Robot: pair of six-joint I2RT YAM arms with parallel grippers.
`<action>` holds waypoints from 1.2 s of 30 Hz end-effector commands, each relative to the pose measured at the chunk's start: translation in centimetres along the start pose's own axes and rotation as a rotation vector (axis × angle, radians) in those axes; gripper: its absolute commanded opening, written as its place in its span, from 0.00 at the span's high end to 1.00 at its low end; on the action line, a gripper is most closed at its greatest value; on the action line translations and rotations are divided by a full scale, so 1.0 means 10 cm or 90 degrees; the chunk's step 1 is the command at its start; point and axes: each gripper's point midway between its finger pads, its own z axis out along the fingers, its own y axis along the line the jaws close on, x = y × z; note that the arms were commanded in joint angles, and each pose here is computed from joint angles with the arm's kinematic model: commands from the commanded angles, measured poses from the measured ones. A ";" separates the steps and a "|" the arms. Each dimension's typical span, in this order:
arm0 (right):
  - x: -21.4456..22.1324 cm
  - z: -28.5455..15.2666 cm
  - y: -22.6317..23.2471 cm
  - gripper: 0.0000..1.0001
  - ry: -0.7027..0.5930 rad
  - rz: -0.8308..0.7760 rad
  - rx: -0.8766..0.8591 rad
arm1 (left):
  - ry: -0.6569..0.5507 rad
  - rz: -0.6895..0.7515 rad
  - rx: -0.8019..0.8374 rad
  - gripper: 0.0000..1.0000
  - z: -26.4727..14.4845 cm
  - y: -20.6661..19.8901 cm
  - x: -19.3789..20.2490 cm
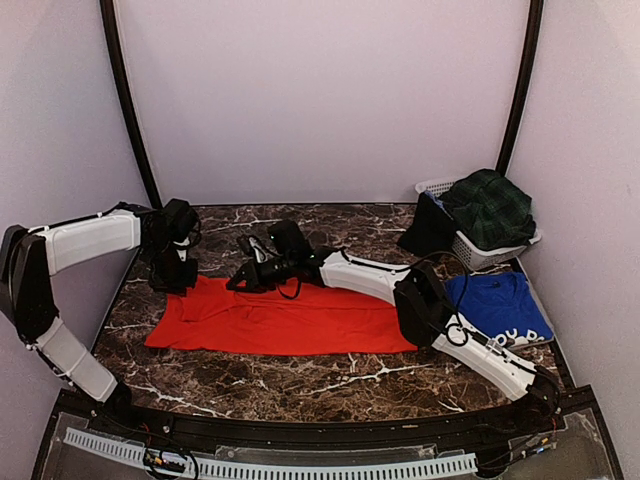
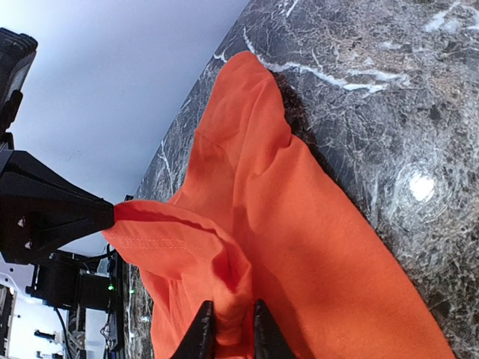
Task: Fold and stack the mixed laundry pile
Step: Smooth out the rectangle-folded T-shirt at the center of the board.
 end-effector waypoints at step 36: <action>0.89 -0.27 0.44 1.00 0.133 -0.111 -0.012 | 0.092 0.124 0.030 0.94 -0.23 -0.18 0.38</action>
